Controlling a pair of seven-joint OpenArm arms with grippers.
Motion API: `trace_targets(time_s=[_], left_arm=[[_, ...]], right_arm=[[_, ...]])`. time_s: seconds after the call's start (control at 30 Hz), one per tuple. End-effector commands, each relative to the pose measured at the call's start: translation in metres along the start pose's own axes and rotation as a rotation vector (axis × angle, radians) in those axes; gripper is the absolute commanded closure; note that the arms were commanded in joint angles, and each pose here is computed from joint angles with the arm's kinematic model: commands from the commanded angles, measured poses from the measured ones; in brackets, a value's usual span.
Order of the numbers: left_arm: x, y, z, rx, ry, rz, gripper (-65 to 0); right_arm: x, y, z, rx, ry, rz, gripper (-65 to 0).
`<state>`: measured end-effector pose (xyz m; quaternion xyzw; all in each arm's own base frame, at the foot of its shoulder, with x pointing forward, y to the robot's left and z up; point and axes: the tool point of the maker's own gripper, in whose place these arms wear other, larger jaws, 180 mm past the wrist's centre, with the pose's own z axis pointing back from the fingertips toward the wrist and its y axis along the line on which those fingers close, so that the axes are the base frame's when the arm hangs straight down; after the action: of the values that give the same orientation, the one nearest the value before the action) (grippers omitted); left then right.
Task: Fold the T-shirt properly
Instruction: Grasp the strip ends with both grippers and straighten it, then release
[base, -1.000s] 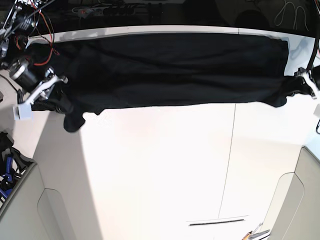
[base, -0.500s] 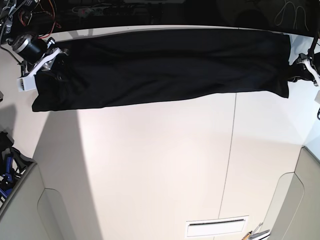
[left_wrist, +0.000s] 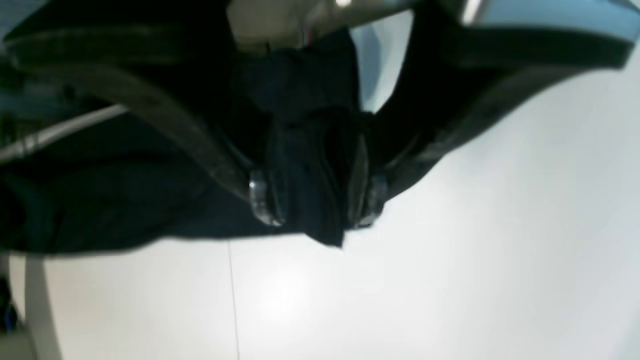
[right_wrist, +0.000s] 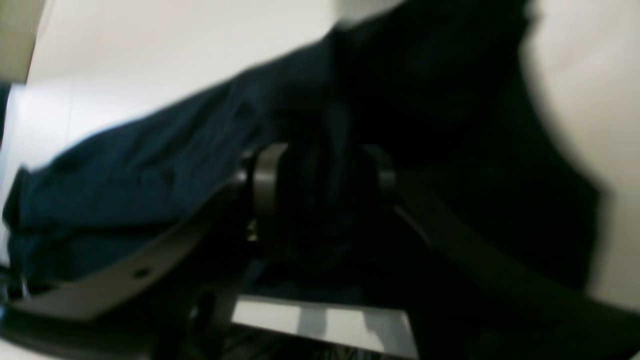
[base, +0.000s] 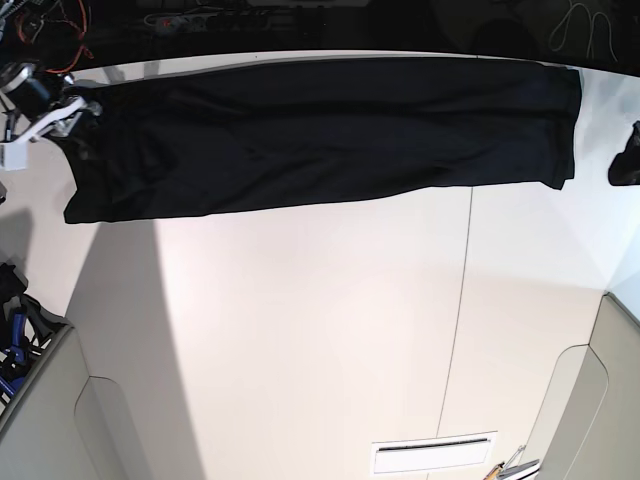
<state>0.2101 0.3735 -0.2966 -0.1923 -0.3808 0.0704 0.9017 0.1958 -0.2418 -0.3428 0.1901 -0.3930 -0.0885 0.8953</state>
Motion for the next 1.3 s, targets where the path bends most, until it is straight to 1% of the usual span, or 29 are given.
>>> trace_targets(time_s=[0.0, 0.1, 0.17, 0.2, 0.23, 0.27, 0.3, 0.4, 0.5, 0.63, 0.7, 0.8, 0.87, 0.9, 1.0, 1.1, 1.27], left_arm=[[0.014, -0.003, 0.008, -0.011, -0.042, -0.019, -24.2], [0.008, -0.004, 0.009, -0.019, -0.046, 0.009, -24.8], [0.0, -0.005, 0.006, -0.023, -0.039, 0.028, -30.3], [-0.005, -0.005, 0.004, -0.026, -0.036, 0.041, -33.6], [-0.011, -0.006, 0.002, -0.028, -0.033, 0.055, -36.4], [-0.017, -0.007, 0.001, -0.03, -0.029, 0.069, -37.8], [-0.024, -0.007, 0.001, -0.028, -0.024, 0.082, -37.9], [-0.035, 0.001, -0.002, 0.019, -0.034, 0.1, -37.9], [-0.04, 0.009, -0.004, 0.072, -0.049, 0.098, -37.9], [-0.049, 0.004, -0.012, 0.054, -0.032, 0.109, -37.9], [-0.054, -0.003, -0.019, 0.031, -0.005, 0.104, -37.9], [-0.069, -0.01, -0.032, 0.021, 0.065, 0.08, -41.4], [-0.079, -0.009, -0.038, 0.038, 0.113, 0.053, -42.2], [-0.081, -0.008, -0.04, 0.05, 0.119, 0.041, -42.2], [-0.073, -0.005, -0.04, 0.065, 0.08, 0.029, -42.2], [-0.074, 0.002, -0.04, 0.102, 0.088, 0.006, -42.2], [-0.074, 0.008, -0.039, 0.136, 0.087, -0.014, -42.2]], right_arm=[[0.018, 0.001, 0.008, 0.006, -0.061, 0.019, -22.5], [0.034, -0.002, 0.016, 0.0, -0.122, 0.022, -22.5], [0.041, 0.001, 0.015, 0.013, -0.145, 0.022, -21.8], [0.043, 0.003, 0.014, 0.023, -0.151, 0.027, -18.2], [0.045, 0.005, 0.014, 0.035, -0.158, 0.026, -11.8], [0.046, 0.008, 0.013, 0.046, -0.162, 0.024, -2.4], [0.045, 0.01, 0.012, 0.052, -0.159, 0.025, 0.0], [0.043, 0.016, 0.006, 0.069, -0.147, 0.039, 0.0], [0.035, 0.029, -0.006, 0.106, -0.108, 0.055, 0.0], [0.012, 0.041, -0.031, 0.131, -0.026, 0.079, 0.0], [0.001, 0.045, -0.041, 0.141, 0.011, 0.086, 0.0], [-0.012, 0.05, -0.05, 0.165, 0.051, 0.071, 0.0], [-0.015, 0.05, -0.052, 0.167, 0.06, 0.063, 0.0], [-0.015, 0.049, -0.051, 0.167, 0.06, 0.063, 0.0], [-0.015, 0.049, -0.051, 0.167, 0.06, 0.063, 0.0], [-0.016, 0.049, -0.051, 0.167, 0.065, 0.063, 0.0], [-0.011, 0.054, -0.052, 0.193, 0.052, 0.052, 0.0]])
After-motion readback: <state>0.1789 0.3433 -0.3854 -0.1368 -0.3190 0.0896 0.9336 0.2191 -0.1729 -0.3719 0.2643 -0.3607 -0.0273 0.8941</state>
